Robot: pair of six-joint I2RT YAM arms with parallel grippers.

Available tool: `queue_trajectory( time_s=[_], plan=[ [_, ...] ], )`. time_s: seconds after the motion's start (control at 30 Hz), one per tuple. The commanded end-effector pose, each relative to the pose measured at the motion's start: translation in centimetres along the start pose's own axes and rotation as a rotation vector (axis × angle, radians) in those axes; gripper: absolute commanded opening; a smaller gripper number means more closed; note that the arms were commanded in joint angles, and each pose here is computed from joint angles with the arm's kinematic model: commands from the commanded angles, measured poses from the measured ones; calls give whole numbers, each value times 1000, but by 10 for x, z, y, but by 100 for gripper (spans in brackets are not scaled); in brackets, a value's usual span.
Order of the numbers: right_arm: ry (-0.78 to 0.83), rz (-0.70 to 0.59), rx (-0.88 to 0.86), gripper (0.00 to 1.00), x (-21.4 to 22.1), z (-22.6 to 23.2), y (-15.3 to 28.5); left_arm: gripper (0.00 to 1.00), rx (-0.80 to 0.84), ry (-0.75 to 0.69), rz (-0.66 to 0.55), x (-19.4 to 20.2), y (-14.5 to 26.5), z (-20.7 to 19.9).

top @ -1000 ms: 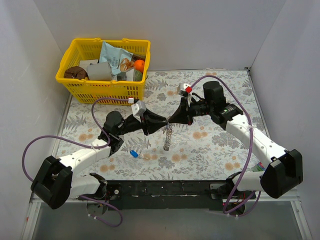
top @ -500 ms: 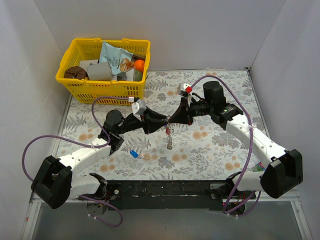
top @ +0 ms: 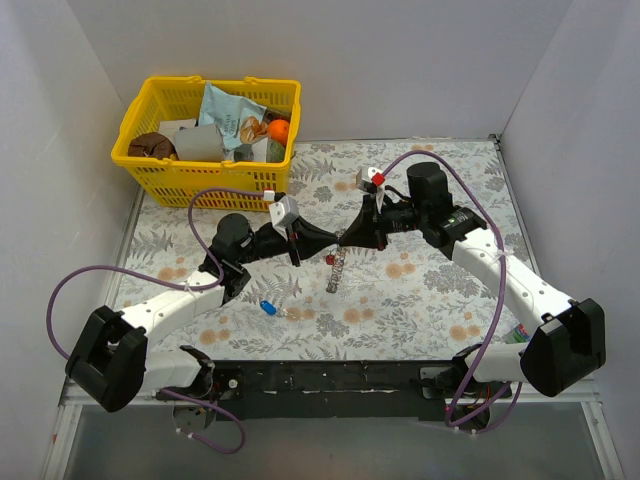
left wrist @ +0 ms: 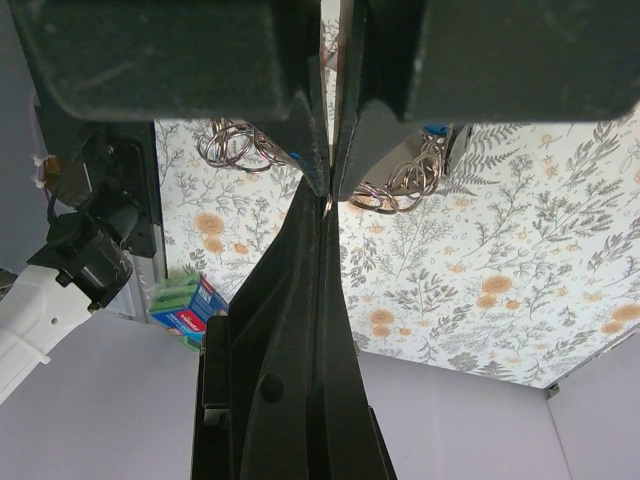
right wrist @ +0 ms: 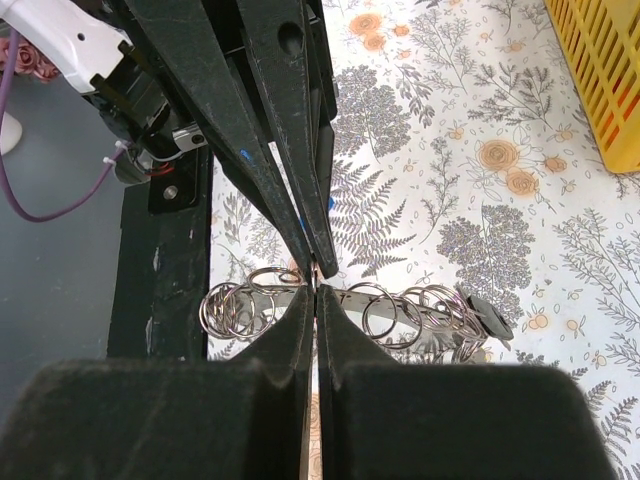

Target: Put the keys on the keyring

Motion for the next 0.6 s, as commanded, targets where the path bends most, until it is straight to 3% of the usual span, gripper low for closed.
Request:
queue_trajectory(
  time_s=[0.0, 0.2, 0.23, 0.27, 0.33, 0.37, 0.47, 0.57],
  plan=[
    [55, -35, -38, 1, -16, 8, 2, 0, 7, -36, 9, -6, -1, 1],
    [57, -37, -23, 1, -18, 6, 2, 0, -1, -18, 13, -2, -1, 2],
    [67, -42, -19, 6, -20, 8, 3, 0, -5, -19, 6, -3, 0, 2],
    [72, -46, -8, 20, -20, 6, 3, 0, -12, -23, -2, -3, 0, 3],
    [101, -68, -3, 37, -25, 11, 7, 0, -34, -20, -21, -5, 2, 4],
    [119, -84, 6, 53, -25, 10, 7, 0, -38, -27, -37, -9, 2, 4],
    [164, -136, 73, 80, -36, 13, 16, 0, -56, -35, -52, -9, 5, 4],
    [197, -173, 149, 91, -42, 12, 24, 0, -67, -54, -78, -11, 11, 1]
  ],
)
Point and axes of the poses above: each gripper's point midway between its finger pads, its own y axis back along the fingers, its own z axis along the line the jaws close on, x = y × z, the point moved 2 cm from there along y, back along the fingers, and after that the axes turned 3 degrees about -y, right-handed, at the moved point
